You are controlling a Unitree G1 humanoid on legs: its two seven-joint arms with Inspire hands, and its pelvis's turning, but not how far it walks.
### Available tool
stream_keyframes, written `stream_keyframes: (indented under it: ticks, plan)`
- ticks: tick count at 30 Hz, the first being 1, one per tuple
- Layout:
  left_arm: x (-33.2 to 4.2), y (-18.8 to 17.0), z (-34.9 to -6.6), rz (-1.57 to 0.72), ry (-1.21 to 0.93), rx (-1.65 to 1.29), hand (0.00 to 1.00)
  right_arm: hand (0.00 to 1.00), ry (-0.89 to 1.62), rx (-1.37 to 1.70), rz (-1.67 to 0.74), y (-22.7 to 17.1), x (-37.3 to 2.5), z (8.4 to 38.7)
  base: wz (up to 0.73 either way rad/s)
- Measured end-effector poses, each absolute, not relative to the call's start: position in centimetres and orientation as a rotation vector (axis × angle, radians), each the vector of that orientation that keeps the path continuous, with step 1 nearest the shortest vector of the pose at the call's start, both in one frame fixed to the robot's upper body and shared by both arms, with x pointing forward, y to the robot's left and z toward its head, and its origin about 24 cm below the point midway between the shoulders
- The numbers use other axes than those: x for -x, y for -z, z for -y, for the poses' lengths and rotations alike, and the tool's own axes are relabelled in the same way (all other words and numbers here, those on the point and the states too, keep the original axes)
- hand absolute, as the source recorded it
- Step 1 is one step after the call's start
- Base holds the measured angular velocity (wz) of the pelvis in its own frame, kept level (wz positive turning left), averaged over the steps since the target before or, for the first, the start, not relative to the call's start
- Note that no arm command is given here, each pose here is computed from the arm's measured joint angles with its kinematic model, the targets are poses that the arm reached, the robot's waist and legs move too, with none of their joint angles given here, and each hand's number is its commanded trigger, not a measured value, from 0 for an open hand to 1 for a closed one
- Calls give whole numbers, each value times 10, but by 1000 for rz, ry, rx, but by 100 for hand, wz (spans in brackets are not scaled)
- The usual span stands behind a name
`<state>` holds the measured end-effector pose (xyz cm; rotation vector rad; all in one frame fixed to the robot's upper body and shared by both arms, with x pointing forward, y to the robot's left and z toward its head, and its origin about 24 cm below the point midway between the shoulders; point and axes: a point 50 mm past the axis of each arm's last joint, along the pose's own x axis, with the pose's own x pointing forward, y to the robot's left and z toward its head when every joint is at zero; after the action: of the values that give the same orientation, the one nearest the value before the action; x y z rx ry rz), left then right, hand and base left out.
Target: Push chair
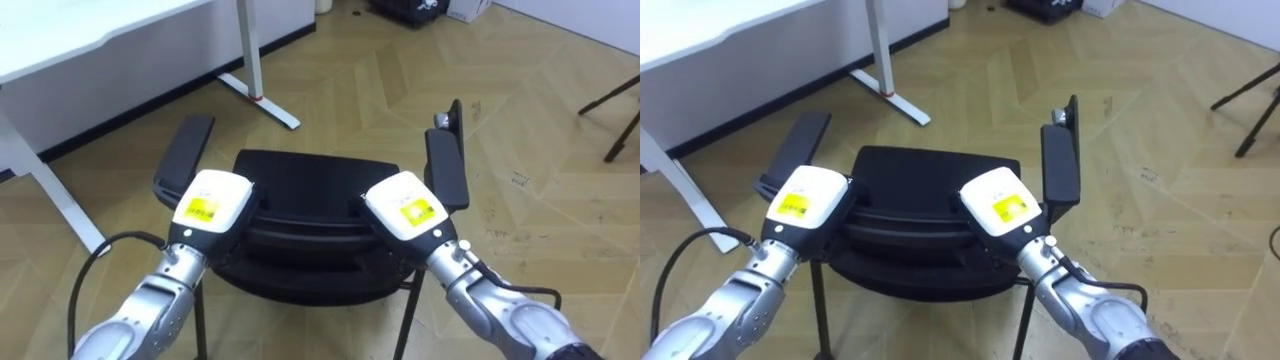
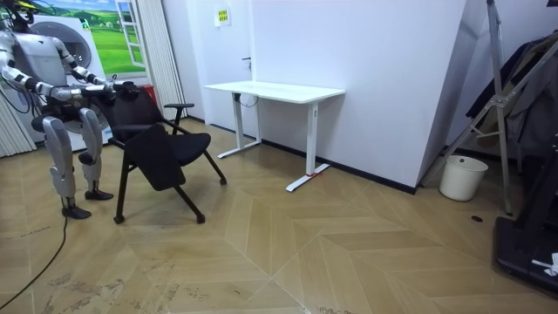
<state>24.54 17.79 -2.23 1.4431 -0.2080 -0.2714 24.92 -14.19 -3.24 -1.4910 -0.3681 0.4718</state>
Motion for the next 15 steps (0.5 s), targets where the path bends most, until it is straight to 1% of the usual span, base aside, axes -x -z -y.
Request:
stream_keyframes:
  ticks: [8, 13, 15]
  plan:
    - [-256, 24, -177, 218, 278, -1444, 100, 100, -454, 1492, 355, 35, -253, 142, 8]
    - [-275, 24, -171, 214, 261, -1431, 100, 100, -430, 1518, 348, 30, -269, 146, 20]
    - [-286, 18, -167, 232, 248, -1431, 100, 100, -404, 1525, 351, 24, -277, 149, 34]
